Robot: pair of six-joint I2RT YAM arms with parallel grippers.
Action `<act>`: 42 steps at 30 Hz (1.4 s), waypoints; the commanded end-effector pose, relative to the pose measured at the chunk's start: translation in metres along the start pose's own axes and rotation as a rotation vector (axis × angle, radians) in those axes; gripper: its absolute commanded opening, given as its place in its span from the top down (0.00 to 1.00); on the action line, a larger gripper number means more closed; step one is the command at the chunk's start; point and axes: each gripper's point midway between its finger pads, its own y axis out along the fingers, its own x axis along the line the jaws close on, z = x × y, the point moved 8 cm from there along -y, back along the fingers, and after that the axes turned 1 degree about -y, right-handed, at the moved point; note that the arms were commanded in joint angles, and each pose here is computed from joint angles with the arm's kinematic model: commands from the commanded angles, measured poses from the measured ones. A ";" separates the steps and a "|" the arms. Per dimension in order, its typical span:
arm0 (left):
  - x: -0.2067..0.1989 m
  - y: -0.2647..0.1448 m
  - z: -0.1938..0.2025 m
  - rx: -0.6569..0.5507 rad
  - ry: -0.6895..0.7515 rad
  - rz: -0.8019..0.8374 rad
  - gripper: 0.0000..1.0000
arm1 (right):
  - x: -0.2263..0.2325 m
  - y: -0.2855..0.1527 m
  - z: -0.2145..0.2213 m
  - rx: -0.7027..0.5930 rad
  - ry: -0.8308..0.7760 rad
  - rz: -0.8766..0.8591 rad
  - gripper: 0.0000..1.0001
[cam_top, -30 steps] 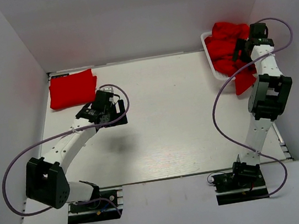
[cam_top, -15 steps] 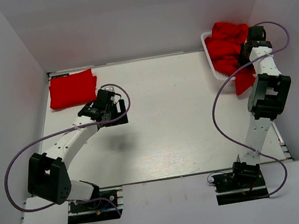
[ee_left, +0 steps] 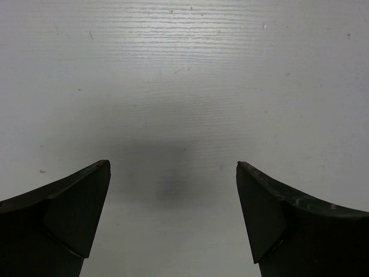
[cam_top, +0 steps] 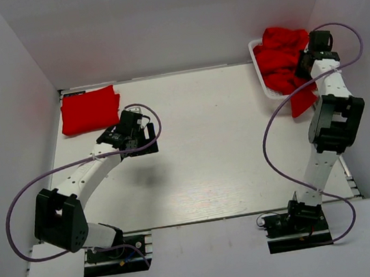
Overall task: Fold and stack the t-shirts
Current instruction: Grab crumpled tshirt from bin with the right arm, then move the tshirt to the center of the board
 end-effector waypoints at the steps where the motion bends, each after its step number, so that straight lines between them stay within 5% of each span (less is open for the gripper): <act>1: 0.000 -0.012 -0.015 -0.063 -0.010 0.009 0.00 | 0.002 -0.048 -0.045 -0.212 0.023 -0.024 1.00; 13: 0.000 -0.022 -0.019 -0.089 -0.015 0.020 0.00 | 0.005 -0.164 -0.130 -0.566 -0.020 -0.026 1.00; 21: -0.002 -0.024 -0.022 -0.094 -0.017 0.032 0.00 | 0.014 -0.271 -0.182 -0.934 -0.081 -0.108 1.00; 31: -0.004 -0.026 -0.026 -0.118 -0.031 0.053 0.00 | 0.050 -0.381 -0.196 -1.230 -0.199 -0.445 1.00; 38: -0.003 -0.019 -0.021 -0.103 -0.028 0.046 0.00 | 0.085 -0.461 -0.191 -1.427 -0.234 -0.841 1.00; 42: -0.001 -0.019 -0.021 -0.112 -0.029 0.025 0.00 | 0.109 -0.477 -0.174 -1.344 -0.262 -1.116 1.00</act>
